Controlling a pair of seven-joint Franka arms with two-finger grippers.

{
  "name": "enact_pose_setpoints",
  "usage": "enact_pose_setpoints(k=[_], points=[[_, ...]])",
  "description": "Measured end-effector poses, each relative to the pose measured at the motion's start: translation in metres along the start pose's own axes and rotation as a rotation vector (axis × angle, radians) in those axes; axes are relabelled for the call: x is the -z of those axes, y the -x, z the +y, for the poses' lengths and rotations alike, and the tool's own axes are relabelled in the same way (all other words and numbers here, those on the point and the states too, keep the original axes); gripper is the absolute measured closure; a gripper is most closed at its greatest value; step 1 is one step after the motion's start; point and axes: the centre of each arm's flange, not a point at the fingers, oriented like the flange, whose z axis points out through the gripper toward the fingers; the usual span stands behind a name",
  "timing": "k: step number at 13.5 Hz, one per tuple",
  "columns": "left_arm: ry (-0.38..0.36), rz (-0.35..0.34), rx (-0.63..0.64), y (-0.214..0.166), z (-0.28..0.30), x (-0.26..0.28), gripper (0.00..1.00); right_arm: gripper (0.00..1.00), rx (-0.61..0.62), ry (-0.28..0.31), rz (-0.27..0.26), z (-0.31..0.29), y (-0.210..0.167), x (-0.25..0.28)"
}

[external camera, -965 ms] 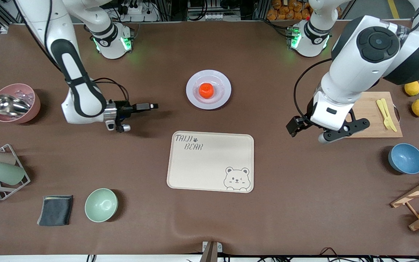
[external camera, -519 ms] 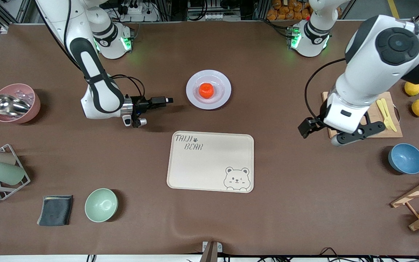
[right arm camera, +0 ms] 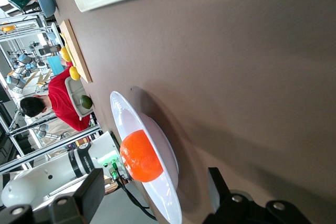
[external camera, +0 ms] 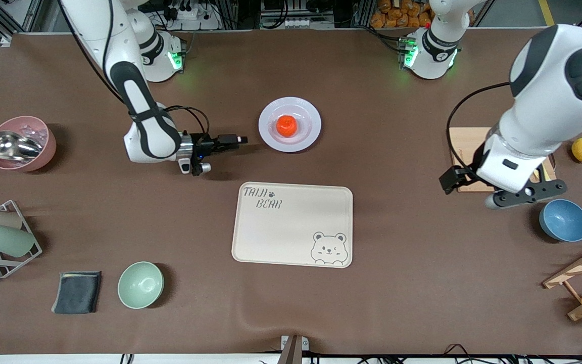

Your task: Place orange and plate with both arms

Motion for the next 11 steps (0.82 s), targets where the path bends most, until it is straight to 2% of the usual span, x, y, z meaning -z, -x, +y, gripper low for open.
enact_pose_setpoints(k=[4,7,11], points=[[0.025,-0.028,-0.020,-0.016,-0.031,0.012,0.00,0.19,0.002,-0.006,-0.005,-0.004,0.007,-0.025],[0.056,-0.041,-0.016,-0.019,-0.072,0.030,0.00,0.20,-0.003,-0.006,-0.007,-0.002,0.009,-0.027],[0.030,-0.042,-0.021,-0.008,-0.111,0.062,0.00,0.21,-0.007,-0.013,-0.007,-0.003,0.012,-0.033]])
